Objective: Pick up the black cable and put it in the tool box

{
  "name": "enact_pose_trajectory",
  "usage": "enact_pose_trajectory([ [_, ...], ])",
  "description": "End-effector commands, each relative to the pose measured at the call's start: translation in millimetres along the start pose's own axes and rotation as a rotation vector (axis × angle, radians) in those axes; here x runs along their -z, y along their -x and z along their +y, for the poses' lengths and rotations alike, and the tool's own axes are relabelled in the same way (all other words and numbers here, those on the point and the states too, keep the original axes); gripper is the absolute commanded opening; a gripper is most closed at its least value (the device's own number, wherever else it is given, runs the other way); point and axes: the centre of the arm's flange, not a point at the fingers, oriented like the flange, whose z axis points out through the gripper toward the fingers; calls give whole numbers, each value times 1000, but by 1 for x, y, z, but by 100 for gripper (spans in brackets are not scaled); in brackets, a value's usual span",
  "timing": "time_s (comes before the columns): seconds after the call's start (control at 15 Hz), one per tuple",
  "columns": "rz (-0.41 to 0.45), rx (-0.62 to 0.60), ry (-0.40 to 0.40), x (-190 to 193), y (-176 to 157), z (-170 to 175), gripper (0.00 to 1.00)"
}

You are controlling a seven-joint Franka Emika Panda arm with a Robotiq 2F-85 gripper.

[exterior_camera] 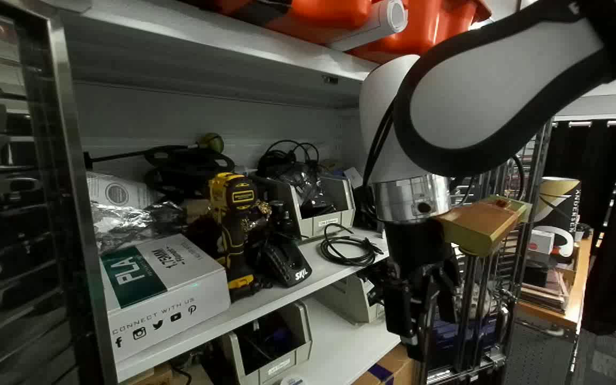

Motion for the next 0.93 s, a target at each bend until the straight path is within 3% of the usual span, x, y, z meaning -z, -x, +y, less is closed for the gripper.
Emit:
enact_pose_trajectory([
  [0.0,3,0,0,2,0,0,100],
  [0.47,8,0,-1,4,-1,0,100],
  [0.87,56,-31,20,15,-42,53,100],
])
